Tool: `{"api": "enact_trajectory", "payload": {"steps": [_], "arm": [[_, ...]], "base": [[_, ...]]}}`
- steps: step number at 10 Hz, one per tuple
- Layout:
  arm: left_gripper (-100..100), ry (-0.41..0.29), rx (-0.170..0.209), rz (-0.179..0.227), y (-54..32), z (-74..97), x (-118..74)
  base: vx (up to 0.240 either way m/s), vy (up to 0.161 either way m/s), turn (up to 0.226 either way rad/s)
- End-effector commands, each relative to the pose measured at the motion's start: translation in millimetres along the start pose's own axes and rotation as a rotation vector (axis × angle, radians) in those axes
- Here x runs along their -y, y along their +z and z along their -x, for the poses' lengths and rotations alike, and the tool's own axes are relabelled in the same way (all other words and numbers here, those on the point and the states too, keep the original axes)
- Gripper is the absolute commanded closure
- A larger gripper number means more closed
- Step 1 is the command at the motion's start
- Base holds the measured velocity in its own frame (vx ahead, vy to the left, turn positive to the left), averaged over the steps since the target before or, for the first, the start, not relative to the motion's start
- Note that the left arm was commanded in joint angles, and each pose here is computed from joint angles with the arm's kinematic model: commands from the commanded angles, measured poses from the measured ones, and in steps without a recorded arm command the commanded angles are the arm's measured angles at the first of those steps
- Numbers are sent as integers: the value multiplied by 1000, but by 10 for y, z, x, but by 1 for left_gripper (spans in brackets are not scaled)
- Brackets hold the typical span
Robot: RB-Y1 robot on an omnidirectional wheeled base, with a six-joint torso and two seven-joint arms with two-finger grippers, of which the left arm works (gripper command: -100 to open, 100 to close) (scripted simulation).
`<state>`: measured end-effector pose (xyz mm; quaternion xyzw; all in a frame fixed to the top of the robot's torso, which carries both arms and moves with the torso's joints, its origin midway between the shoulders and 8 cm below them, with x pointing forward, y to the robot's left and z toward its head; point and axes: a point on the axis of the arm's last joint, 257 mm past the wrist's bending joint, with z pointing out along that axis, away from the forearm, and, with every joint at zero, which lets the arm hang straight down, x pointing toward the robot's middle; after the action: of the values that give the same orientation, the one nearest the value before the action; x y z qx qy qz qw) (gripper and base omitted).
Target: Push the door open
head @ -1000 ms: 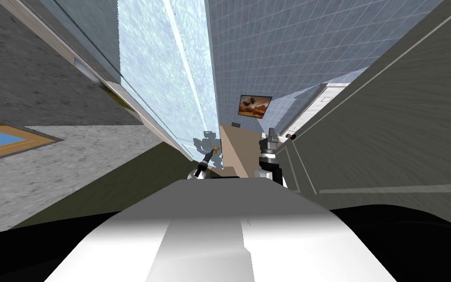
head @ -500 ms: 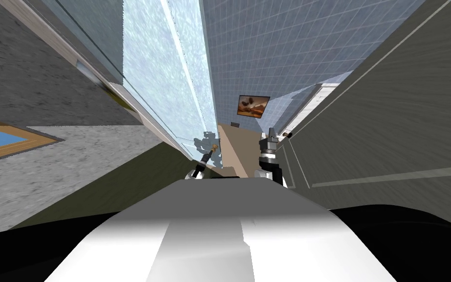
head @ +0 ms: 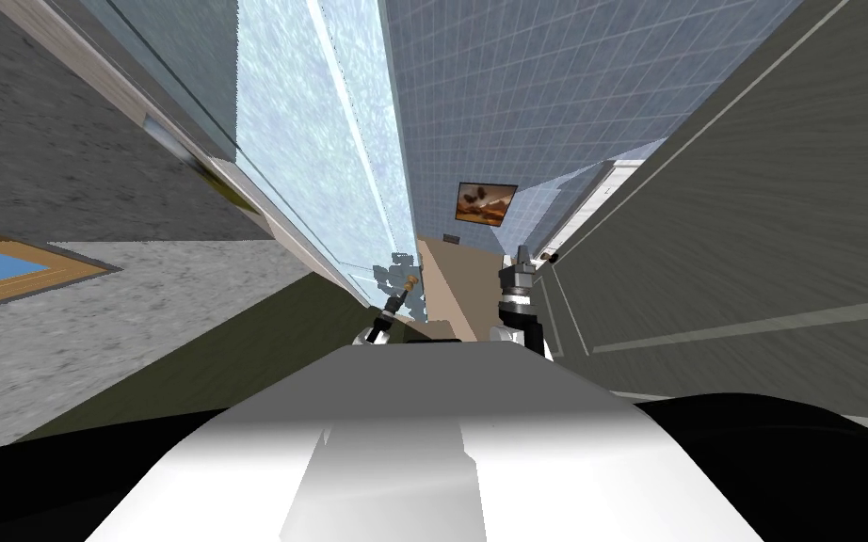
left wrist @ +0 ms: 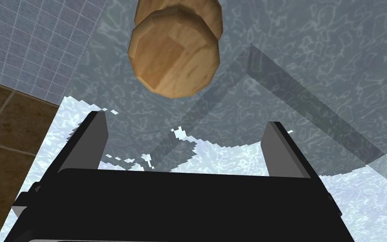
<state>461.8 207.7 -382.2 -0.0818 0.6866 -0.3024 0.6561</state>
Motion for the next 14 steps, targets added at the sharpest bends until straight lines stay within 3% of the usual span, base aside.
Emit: {"api": "enact_trajectory", "payload": {"steps": [1,8,14], "arm": [[-100,60,-2,3,-32,14,-49],[-100,256,-11,14,-149,86,-215],[-100,465,-28,26,-299,175,-415]], "base": [[-31,-22,-13],[-42,-22,-13],[-57,-28,-17]]}}
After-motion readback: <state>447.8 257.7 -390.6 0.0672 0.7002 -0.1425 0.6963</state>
